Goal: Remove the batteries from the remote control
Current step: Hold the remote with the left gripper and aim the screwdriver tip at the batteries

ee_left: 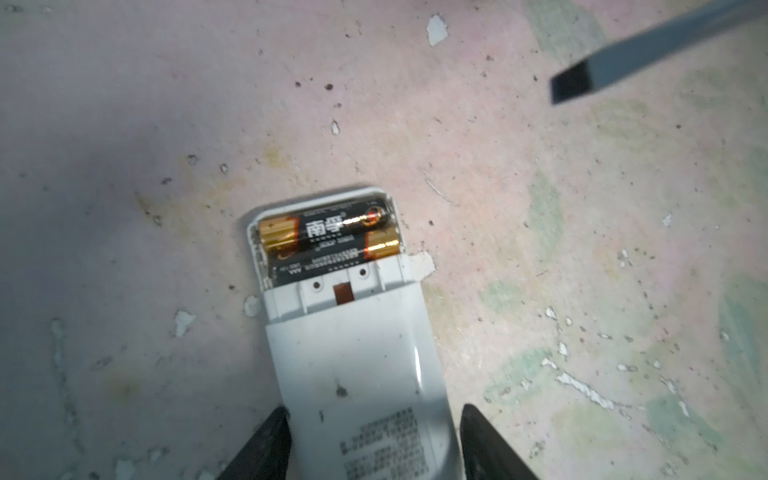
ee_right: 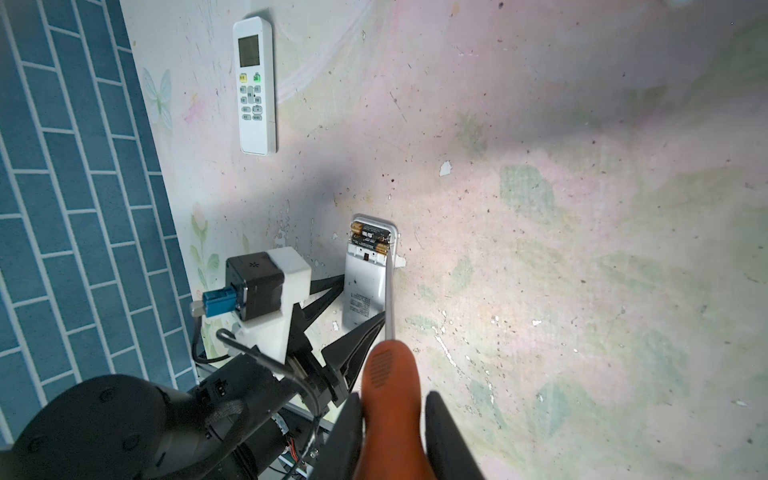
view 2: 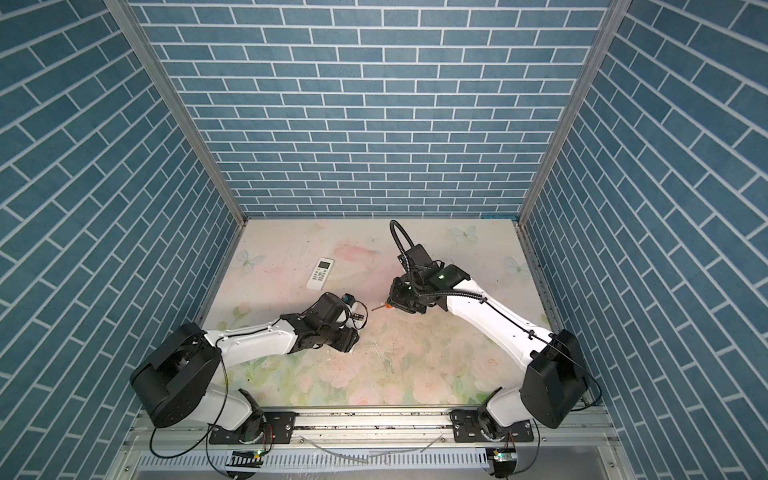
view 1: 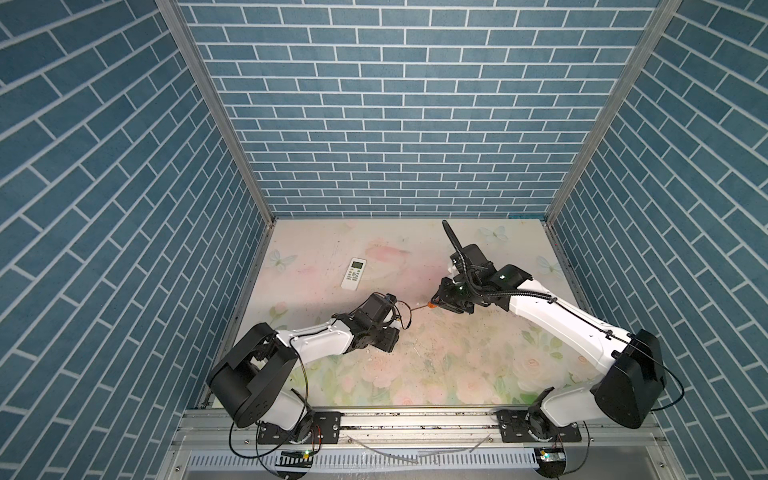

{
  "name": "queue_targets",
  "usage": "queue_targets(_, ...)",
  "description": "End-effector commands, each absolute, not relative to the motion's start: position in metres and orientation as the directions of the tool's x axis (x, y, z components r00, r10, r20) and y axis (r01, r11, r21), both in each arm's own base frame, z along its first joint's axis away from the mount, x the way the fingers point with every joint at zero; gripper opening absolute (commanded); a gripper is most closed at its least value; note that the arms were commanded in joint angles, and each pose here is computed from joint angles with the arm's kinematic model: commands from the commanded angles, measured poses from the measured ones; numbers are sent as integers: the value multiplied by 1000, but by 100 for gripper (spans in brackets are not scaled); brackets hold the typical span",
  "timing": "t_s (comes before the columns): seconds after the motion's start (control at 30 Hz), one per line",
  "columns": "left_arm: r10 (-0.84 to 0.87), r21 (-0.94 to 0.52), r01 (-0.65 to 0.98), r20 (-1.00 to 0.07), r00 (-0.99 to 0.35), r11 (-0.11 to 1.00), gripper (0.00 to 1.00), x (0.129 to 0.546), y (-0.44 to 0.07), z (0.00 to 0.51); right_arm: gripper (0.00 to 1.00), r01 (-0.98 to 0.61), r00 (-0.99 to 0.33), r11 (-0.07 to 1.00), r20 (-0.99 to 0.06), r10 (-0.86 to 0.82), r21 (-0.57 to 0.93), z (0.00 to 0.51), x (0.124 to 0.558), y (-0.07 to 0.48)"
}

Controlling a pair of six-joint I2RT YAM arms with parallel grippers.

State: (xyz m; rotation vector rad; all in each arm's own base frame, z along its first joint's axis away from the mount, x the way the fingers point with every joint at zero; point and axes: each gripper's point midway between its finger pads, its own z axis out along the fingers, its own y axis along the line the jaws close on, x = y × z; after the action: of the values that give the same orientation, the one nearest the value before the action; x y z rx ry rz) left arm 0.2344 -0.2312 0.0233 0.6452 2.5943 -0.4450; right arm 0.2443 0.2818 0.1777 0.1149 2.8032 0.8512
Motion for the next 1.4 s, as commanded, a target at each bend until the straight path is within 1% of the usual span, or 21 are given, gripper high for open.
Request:
queue_targets(0.0,408,-215,505,-372,-834,836,67,204,-221,2,0,44,-973,807,-158,168,588,183,245,291)
queue_targets(0.07,404,-215,498,-364,-839,840,72,201,-220,0,0,49,-974,806,-151,169,590,180,244,293)
queue_targets(0.1,400,-213,491,-358,-844,845,72,200,-218,-2,0,50,-975,807,-148,168,588,178,243,294)
queue_targets(0.43,355,-168,417,-307,-883,893,70,192,-203,-9,0,45,-976,809,-148,161,587,173,244,297)
queue_targets(0.57,324,-145,374,-280,-904,916,74,185,-193,-12,0,38,-977,808,-147,153,589,173,243,298)
queue_targets(0.83,265,-91,294,-249,-932,951,76,180,-175,-14,0,36,-979,813,-142,145,581,168,240,298)
queue_targets(1.0,231,-31,244,-228,-946,969,78,180,-161,-15,0,36,-980,816,-138,141,577,164,240,299)
queue_targets(1.37,229,-73,259,-283,-931,963,79,182,-166,-6,0,45,-983,844,-125,132,534,155,232,299)
